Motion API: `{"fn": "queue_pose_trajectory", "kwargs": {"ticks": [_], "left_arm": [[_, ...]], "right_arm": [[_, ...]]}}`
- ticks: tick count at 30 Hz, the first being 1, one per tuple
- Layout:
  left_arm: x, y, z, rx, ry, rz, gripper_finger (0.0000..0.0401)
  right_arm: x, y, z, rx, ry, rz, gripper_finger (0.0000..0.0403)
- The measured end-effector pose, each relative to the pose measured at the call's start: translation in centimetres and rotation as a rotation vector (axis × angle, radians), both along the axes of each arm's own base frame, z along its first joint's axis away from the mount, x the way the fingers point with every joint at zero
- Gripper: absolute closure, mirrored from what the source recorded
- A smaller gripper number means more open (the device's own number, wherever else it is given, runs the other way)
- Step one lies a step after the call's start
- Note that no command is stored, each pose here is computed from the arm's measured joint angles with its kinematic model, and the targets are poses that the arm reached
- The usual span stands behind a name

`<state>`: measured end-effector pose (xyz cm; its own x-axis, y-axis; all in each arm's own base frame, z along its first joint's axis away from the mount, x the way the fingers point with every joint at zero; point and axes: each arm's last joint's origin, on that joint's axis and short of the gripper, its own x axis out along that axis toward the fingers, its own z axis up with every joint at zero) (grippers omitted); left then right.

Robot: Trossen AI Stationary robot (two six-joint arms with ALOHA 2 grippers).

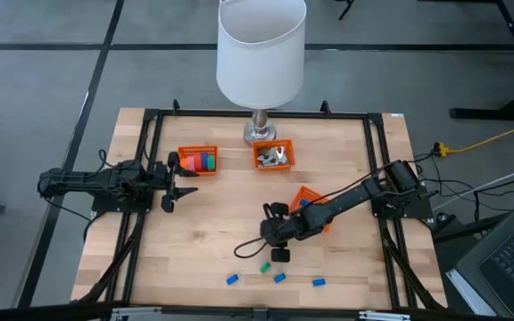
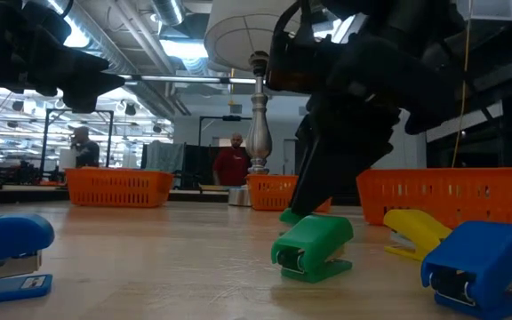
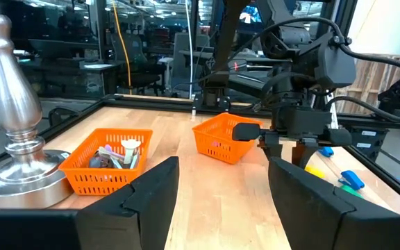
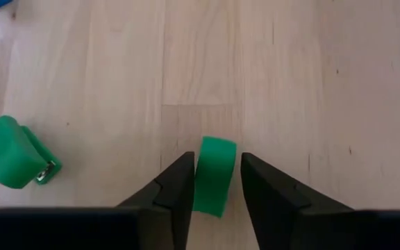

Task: Pick and place Stapler, Stapler remover, tape
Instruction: Put the green stapler into the bottom orange bin

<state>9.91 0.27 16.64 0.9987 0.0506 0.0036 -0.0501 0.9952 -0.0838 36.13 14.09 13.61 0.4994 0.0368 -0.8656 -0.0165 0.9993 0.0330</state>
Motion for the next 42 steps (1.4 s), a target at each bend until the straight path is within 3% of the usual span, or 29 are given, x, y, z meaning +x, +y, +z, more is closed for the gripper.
{"fn": "queue_pose_trajectory", "kwargs": {"ticks": [16,27,32,42], "left_arm": [[0.0,0.0,0.0,0.000,0.000,0.000,0.0182],[0.0,0.0,0.0,0.000,0.000,0.000,0.0182],[0.0,0.0,0.0,0.000,0.000,0.000,0.0182],[0.0,0.0,0.0,0.000,0.004,0.000,0.0182]], "right_arm": [[0.5,0.1,-1.4,0.007,0.005,0.005,0.0279],[1.1,0.5,-0.7,0.098,-0.019,-0.021,0.0330],[1.6,0.8,2.0,0.119,0.022,-0.023,0.0330],[-0.5,-0.5,10.7,-0.047,0.040,-0.082,0.0330]]}}
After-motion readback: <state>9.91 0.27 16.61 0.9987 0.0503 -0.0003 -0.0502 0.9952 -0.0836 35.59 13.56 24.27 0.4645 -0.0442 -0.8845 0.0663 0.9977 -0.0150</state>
